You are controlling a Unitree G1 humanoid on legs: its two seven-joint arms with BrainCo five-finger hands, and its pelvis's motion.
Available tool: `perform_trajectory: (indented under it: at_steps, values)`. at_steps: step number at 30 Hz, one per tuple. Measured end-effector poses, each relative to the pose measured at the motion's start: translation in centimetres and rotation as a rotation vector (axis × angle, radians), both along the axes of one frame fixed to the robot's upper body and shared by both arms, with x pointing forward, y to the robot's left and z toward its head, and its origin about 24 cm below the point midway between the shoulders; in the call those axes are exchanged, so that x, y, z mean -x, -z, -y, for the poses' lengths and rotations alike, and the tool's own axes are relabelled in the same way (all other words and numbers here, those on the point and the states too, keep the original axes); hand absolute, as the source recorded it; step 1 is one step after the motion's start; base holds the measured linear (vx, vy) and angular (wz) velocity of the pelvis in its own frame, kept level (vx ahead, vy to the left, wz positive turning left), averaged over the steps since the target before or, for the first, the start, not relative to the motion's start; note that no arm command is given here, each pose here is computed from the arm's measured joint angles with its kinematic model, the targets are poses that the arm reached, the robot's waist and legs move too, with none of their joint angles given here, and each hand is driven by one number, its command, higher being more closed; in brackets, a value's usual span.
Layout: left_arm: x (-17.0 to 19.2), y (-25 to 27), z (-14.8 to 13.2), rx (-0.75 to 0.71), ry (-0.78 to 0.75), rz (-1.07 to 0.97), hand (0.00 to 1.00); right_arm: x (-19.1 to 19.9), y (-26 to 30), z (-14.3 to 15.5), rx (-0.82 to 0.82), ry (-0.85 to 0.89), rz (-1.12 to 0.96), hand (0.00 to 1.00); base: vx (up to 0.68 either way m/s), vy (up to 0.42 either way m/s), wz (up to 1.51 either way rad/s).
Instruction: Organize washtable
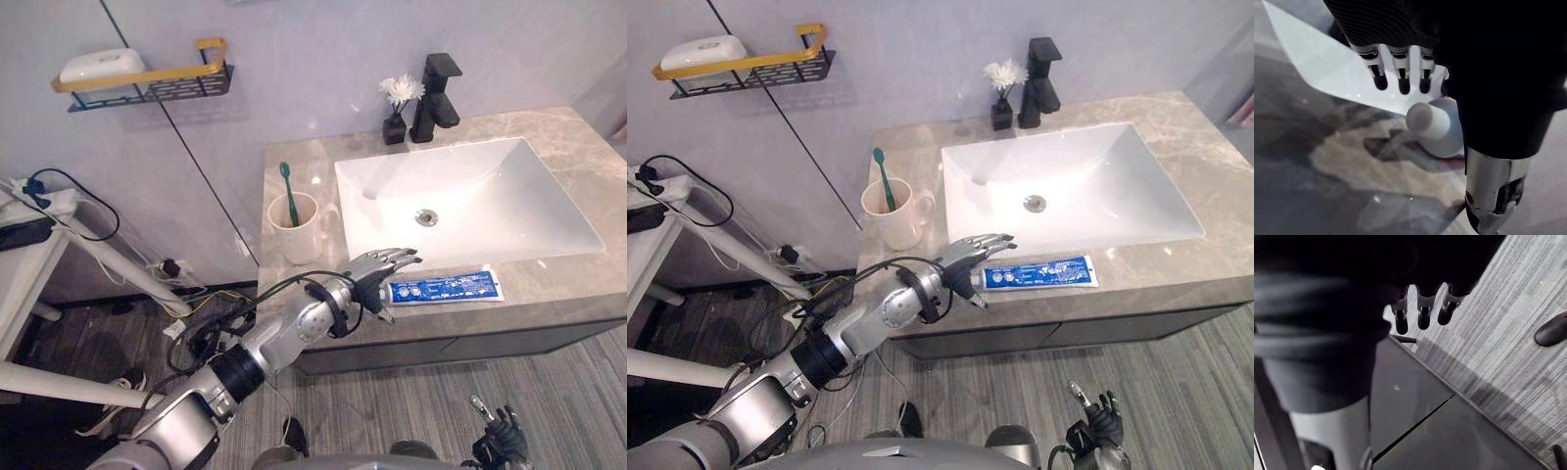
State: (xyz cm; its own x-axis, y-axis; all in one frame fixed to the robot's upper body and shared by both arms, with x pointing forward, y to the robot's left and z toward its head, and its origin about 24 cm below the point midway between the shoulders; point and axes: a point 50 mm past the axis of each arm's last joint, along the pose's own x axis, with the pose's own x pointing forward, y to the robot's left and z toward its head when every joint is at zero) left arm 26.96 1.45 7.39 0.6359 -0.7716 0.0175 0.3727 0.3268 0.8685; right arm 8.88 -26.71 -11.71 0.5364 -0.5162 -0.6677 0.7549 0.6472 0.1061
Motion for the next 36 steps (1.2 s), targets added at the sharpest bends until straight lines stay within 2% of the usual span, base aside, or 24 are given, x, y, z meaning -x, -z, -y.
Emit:
perform_trajectory:
  at_steps: [13, 31, 36]
  values:
    - [0.9, 1.4, 0.1, -0.006, 0.006, -0.057, 0.00, -0.2, -0.2, 0.0, 0.016, 0.003, 0.003, 0.00, 0.00, 0.000, 0.00]
    - [1.1, 1.1, 0.7, 0.032, 0.005, -0.049, 0.00, -0.2, -0.3, -0.1, 0.023, -0.003, 0.010, 0.00, 0.00, 0.000, 0.00]
    - [1.1, -0.4, 0.8, 0.074, 0.008, -0.006, 0.00, 0.0, -0.3, 0.0, 0.025, -0.002, 0.006, 0.00, 0.00, 0.000, 0.03]
